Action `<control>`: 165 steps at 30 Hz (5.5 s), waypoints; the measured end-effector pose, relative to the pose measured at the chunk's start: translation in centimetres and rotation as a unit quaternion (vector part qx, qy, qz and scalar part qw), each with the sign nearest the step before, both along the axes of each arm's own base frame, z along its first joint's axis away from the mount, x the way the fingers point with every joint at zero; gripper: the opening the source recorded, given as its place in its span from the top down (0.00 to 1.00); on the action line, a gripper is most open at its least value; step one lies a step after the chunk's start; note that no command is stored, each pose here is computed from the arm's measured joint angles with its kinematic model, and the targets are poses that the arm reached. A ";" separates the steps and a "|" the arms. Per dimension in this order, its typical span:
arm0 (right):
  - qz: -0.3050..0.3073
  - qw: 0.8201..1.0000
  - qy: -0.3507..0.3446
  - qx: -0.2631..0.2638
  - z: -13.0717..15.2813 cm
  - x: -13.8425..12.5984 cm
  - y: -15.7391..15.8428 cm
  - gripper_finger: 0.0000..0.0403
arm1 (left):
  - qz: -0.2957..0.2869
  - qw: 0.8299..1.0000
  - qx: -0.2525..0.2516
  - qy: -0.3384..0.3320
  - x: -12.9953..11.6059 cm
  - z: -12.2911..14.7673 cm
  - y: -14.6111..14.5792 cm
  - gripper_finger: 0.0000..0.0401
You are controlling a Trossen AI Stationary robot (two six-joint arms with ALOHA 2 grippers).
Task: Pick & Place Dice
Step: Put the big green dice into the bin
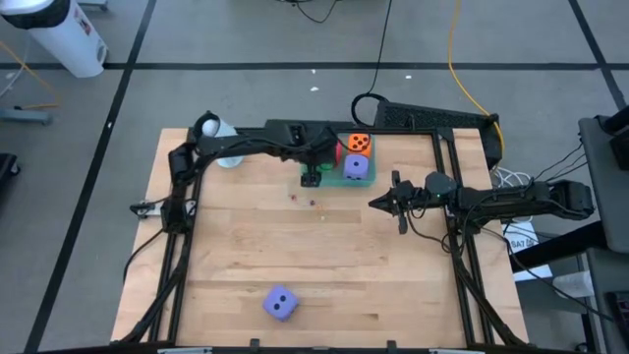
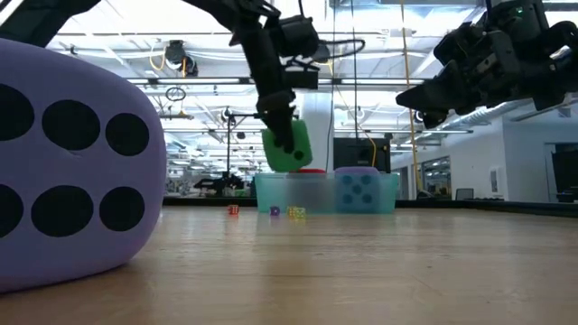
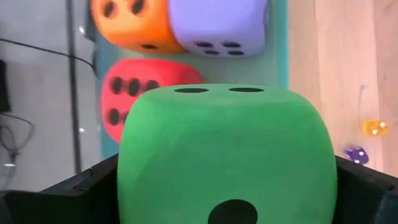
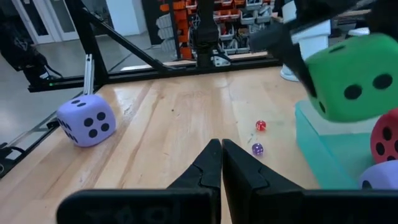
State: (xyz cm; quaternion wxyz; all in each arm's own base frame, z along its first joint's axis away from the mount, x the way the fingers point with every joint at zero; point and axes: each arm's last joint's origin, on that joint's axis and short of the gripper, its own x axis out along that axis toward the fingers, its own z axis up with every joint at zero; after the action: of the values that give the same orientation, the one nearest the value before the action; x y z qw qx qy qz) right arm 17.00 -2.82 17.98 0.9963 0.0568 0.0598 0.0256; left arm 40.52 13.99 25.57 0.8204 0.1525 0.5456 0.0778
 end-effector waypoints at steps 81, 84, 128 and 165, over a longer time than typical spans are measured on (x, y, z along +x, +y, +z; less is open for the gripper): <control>-0.081 0.991 0.059 -0.093 -1.1 13.3 -8.8 0.99 | -0.039 0.997 -0.071 -0.012 1.1 -1.2 -2.1 0.00; -0.078 0.991 0.069 -0.089 -1.3 13.3 -8.8 0.99 | -0.041 0.996 -0.073 -0.011 1.1 -1.2 -2.2 0.00; -0.070 0.982 0.166 -0.047 -3.3 12.5 -8.8 0.99 | -0.009 0.996 -0.085 -0.026 0.8 -0.2 -2.7 0.00; -0.073 0.990 0.095 -0.079 3.2 10.9 -6.3 0.99 | -0.043 0.993 -0.083 -0.074 0.8 1.5 -2.5 0.00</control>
State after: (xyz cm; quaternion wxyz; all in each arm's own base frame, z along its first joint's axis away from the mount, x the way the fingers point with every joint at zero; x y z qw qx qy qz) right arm 27.87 -9.14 21.13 0.9867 -0.0152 0.1518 -0.0570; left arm 41.35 11.46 27.11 0.8711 0.1005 0.4806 0.0082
